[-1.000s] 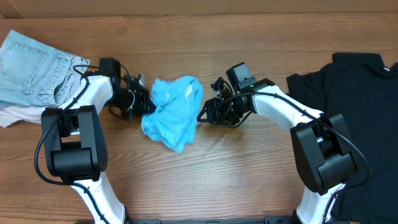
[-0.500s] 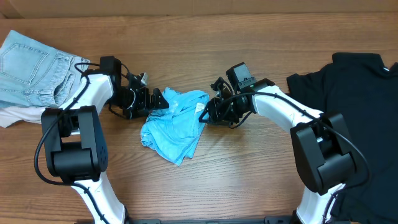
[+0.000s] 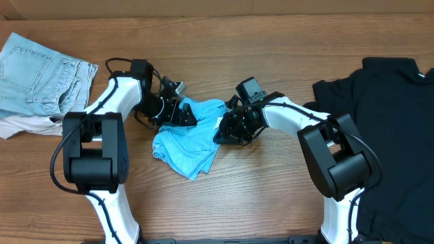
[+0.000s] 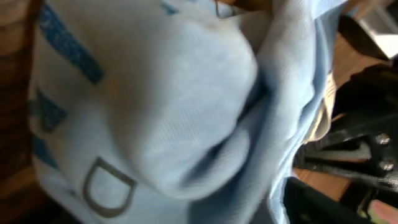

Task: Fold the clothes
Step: 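Carry the bundle with the left gripper onto the folded jeans at left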

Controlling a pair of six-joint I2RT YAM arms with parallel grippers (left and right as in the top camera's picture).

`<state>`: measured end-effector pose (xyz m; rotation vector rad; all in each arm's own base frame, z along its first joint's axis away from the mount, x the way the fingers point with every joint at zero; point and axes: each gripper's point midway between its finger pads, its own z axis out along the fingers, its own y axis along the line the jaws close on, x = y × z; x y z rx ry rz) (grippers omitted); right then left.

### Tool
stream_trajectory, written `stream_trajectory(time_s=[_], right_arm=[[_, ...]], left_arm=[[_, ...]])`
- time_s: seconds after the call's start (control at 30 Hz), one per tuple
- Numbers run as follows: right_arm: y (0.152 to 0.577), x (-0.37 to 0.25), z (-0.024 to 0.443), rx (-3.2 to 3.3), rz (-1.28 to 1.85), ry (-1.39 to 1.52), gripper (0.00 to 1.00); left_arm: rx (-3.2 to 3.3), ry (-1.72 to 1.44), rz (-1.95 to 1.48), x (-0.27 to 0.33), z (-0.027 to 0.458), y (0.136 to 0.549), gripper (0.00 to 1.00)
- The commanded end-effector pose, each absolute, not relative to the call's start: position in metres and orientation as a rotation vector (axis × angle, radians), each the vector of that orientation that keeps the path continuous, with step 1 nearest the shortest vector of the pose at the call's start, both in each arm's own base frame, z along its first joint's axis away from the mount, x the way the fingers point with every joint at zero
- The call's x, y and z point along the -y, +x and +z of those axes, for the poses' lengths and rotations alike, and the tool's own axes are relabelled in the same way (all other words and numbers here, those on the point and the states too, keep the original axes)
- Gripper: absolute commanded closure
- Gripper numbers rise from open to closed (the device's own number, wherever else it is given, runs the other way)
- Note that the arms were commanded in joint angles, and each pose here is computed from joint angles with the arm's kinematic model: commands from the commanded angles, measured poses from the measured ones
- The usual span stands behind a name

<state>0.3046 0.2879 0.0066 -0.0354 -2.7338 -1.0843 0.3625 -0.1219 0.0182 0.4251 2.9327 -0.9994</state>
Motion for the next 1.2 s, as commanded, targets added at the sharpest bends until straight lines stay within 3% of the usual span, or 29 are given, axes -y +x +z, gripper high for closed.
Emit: stream_trajectory(time_s=[0.0,0.07,0.13,0.37,0.4,0.5,0.53,0.57,0.6,0.8,1.0,1.17], right_arm=[[0.308,-0.287,0.002,2.742,-1.060,-0.070,0.85],[0.309,-0.287,0.002,2.743,-1.060,-0.069,0.85],[0.309,-0.287,0.002,2.744,-1.063,-0.067,0.85],[0.309,-0.287,0.002,2.746,-1.064,-0.062,0.85],[0.309,-0.287,0.002,2.746,-1.064,-0.062,0.85],[0.309,-0.287,0.002,2.746,-1.064,-0.062,0.85],[0.309,-0.287,0.002,2.745,-1.064,-0.062,0.85],[0.308,-0.286,0.003,2.744,-1.060,-0.053,0.86],[0.307,-0.285,0.004,2.746,-1.058,-0.040,0.87],[0.318,-0.265,0.039,2.862,-0.994,0.007,0.88],[0.335,-0.250,0.099,3.059,-1.007,0.038,0.86],[0.329,-0.247,0.110,3.065,-1.004,0.038,0.86]], left_arm=[[-3.155,0.409,-1.038,0.115,-0.041,0.319,0.27],[-3.201,0.405,-1.078,0.115,-0.050,0.308,0.41],[-3.187,0.426,-1.174,0.121,-0.050,0.301,0.41],[-3.106,0.534,-1.379,0.134,-0.037,0.287,0.13],[-3.128,0.546,-1.343,0.130,-0.040,0.286,0.15],[-3.199,0.518,-1.251,0.122,-0.047,0.285,0.37],[-3.208,0.508,-1.237,0.121,-0.048,0.285,0.49],[-3.223,0.470,-1.226,0.119,-0.048,0.286,0.91],[-3.231,0.447,-1.226,0.118,-0.047,0.287,0.96],[-3.230,0.292,-1.281,0.101,-0.003,0.318,0.96],[-2.984,0.186,-1.218,0.063,0.089,0.404,0.96],[-2.789,-0.038,-0.983,-0.004,0.163,0.463,0.96]])
